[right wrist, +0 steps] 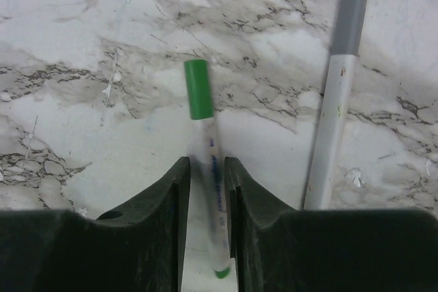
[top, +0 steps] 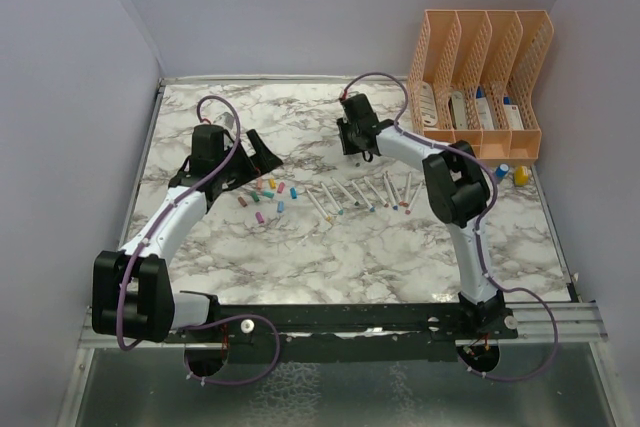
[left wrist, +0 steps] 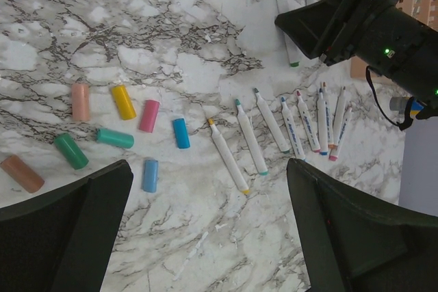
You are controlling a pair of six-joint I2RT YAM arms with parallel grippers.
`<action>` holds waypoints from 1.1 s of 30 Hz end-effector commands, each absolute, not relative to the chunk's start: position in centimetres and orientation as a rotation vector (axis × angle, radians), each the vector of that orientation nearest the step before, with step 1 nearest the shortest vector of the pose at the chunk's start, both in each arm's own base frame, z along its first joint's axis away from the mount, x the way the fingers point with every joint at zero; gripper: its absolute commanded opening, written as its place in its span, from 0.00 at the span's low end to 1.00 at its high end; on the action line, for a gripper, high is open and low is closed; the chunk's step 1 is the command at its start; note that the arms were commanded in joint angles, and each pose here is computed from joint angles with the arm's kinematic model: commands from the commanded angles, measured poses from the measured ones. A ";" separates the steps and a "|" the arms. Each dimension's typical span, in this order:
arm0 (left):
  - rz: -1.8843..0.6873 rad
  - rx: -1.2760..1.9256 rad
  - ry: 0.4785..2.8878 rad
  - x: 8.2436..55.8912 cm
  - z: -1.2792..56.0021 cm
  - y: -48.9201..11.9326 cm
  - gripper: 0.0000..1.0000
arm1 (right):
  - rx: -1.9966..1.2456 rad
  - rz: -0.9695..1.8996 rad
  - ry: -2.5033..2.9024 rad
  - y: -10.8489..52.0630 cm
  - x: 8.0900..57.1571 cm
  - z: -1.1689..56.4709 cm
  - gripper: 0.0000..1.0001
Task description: Open the pen caps
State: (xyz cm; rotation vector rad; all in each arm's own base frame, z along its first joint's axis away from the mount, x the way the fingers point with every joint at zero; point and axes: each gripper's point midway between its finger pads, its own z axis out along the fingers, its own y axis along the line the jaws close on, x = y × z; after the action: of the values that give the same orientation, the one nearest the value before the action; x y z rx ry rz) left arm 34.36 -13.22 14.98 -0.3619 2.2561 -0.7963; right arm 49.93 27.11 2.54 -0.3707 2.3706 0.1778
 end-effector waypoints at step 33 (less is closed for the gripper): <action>-1.163 -0.303 2.135 41.1 17.7 -23.4 0.88 | -0.682 0.685 2.042 34.2 38.6 16.2 0.01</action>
State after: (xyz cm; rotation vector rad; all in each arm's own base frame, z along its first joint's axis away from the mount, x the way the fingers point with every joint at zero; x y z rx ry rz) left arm 40.24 -22.28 16.07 -0.3173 2.1962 -1.0991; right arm 40.76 32.32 14.59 -0.6055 2.1058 0.5989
